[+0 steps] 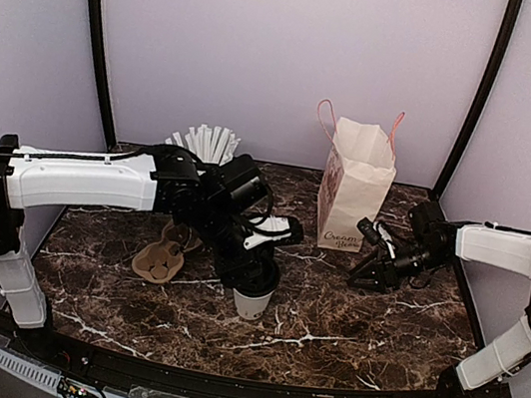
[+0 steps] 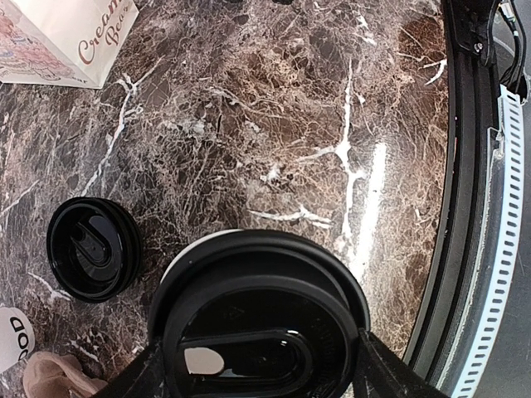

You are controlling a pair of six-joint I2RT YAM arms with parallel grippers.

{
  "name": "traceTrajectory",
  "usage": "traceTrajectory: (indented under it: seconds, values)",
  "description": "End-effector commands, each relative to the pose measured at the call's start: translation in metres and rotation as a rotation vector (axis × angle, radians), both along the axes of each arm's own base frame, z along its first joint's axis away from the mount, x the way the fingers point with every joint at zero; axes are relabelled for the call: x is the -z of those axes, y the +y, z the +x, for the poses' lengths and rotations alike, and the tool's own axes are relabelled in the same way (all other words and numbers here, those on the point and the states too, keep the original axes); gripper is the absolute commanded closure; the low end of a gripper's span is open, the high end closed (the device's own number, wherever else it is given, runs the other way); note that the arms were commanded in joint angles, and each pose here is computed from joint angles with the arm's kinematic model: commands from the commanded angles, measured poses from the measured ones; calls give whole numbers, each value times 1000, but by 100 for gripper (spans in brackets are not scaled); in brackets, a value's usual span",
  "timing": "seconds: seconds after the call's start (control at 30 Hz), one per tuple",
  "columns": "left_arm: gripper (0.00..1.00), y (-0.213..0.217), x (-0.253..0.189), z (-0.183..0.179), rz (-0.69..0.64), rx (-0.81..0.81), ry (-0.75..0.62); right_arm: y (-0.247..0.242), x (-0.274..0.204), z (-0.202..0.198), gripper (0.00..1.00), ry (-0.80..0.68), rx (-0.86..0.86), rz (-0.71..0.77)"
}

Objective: Pack the takeout coffee

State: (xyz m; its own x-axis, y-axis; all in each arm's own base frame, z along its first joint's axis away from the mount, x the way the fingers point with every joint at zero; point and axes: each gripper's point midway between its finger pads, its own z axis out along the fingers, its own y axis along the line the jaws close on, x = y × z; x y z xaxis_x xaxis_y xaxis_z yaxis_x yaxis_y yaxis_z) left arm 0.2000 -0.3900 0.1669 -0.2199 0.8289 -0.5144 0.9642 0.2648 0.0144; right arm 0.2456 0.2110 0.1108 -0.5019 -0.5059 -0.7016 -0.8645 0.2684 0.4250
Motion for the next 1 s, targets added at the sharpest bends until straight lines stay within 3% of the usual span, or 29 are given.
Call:
traceTrajectory:
  seconds: [0.0,0.97]
  values:
    - [30,3,4,-3,9,-5,28,4,-5,0,55,-4,-18,15]
    - [30,7,26,9,64,-17,8,3,-3,0,55,3,-22,11]
